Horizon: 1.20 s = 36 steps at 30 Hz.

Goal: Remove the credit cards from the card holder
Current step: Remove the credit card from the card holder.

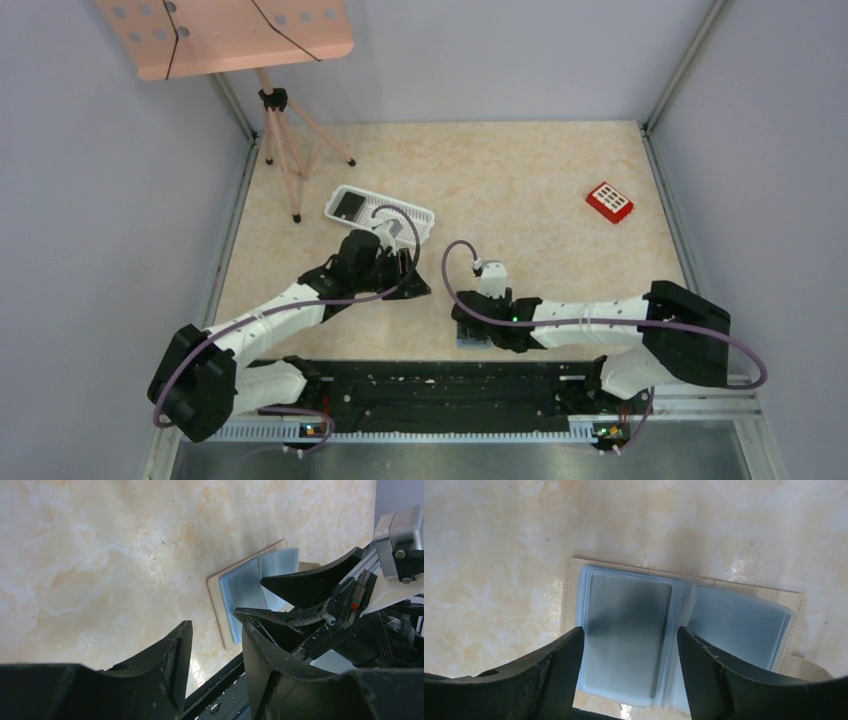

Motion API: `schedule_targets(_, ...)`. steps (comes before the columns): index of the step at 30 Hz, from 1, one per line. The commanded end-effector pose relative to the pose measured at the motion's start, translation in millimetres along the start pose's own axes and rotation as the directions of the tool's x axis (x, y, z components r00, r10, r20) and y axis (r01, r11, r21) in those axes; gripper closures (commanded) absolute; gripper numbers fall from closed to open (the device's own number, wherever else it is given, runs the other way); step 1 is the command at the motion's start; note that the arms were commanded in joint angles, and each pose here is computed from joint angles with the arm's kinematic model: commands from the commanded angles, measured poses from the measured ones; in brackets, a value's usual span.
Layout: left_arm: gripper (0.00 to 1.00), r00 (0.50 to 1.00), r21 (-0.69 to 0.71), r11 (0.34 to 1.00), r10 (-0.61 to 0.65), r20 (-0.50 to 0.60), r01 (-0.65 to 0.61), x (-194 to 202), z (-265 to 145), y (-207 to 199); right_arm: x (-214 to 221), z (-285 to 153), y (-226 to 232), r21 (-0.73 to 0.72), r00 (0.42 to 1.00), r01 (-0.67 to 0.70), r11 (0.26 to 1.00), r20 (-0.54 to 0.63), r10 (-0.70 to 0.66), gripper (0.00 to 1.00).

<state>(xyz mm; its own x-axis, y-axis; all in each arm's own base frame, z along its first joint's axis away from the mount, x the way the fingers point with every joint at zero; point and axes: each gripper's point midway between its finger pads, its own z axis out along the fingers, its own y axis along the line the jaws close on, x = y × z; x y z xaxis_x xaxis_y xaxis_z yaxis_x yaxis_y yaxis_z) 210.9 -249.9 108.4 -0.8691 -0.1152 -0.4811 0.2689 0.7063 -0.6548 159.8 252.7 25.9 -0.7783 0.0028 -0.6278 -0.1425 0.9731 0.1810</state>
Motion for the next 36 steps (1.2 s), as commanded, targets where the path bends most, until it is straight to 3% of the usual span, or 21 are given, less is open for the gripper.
schedule_targets(1, 0.53, 0.999, 0.016, 1.0, 0.02, 0.03, -0.02, -0.3, -7.1, -1.4, -2.4, 3.1, -3.2, 0.084, 0.999, 0.028, 0.996, 0.018, -0.03, 0.32)
schedule_targets(5, 0.53, 0.999, 0.012, 1.0, 0.024, 0.049, -0.025, 0.3, -12.6, -0.3, 2.8, 7.6, -3.3, 0.091, 1.0, 0.016, 0.996, 0.01, -0.017, 0.4)
schedule_targets(11, 0.54, 0.999, 0.02, 0.999, 0.027, 0.033, -0.028, 4.7, -14.8, -0.8, -3.5, 5.4, 15.3, -0.02, 0.998, -0.038, 0.999, 0.041, 0.039, 0.56)
schedule_targets(18, 0.55, 1.0, 0.046, 0.999, 0.019, -0.022, -0.018, 16.5, -11.9, -2.2, -12.8, -3.2, 29.9, -0.184, 0.98, -0.165, 0.969, 0.085, 0.182, 0.59)
schedule_targets(25, 0.6, 0.998, 0.146, 0.989, 0.016, -0.066, -0.006, 30.7, -2.5, -13.1, -27.0, -20.7, 34.9, -0.386, 0.931, -0.279, 0.879, 0.115, 0.346, 0.61)
schedule_targets(32, 0.62, 0.993, 0.194, 0.981, -0.006, -0.122, 0.03, 43.0, 16.3, -24.5, -32.7, -28.0, 26.0, -0.49, 0.878, -0.387, 0.781, 0.063, 0.474, 0.62)
schedule_targets(36, 0.64, 0.989, 0.242, 0.97, -0.003, -0.149, 0.039, 49.6, 28.5, -43.2, -32.5, -29.3, 20.5, -0.496, 0.869, -0.398, 0.772, 0.066, 0.49, 0.63)
